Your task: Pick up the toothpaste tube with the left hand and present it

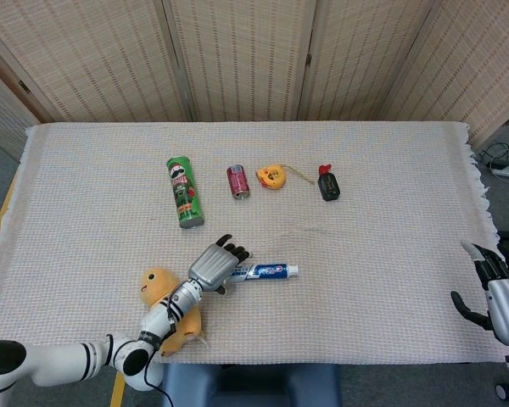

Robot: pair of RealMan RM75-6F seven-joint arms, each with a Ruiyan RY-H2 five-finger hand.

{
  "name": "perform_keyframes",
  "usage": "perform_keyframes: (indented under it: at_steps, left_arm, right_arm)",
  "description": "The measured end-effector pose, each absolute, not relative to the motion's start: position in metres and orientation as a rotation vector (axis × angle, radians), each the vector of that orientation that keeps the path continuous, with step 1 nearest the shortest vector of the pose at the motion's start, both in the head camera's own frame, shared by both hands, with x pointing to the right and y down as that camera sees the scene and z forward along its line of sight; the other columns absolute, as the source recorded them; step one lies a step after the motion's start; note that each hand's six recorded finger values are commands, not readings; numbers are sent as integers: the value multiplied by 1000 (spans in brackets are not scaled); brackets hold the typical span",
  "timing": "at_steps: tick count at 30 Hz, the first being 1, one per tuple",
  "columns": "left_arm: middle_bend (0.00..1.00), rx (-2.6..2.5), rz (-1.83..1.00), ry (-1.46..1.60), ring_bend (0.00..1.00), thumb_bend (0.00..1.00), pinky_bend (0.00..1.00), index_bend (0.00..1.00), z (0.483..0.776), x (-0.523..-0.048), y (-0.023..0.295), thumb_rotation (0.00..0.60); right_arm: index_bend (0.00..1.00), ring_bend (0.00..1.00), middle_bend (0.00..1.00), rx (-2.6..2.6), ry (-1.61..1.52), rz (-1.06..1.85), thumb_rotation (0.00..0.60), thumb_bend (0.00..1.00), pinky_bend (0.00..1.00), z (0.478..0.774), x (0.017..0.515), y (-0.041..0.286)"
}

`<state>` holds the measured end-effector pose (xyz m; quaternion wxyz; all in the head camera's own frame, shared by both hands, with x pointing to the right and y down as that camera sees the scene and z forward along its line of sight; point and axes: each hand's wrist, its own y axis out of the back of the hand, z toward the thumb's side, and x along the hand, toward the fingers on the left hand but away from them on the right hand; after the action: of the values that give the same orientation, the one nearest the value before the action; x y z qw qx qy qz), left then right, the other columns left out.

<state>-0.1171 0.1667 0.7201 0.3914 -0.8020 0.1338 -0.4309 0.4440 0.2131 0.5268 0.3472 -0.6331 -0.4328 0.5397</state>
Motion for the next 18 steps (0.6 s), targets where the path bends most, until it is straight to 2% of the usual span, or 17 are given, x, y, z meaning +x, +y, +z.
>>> perform_keyframes:
  at_steps: [9, 18]
  left_arm:
    - [286, -1971, -1119, 331, 334, 290, 155, 300, 737, -103, 167, 600]
    - [321, -1934, -1161, 371, 362, 325, 166, 370, 748, -111, 158, 600]
  right_arm:
    - [72, 151, 168, -1646, -1133, 1405, 600, 394, 39, 529, 449, 214]
    - [73, 151, 168, -1646, -1142, 1407, 600, 394, 39, 530, 454, 215]
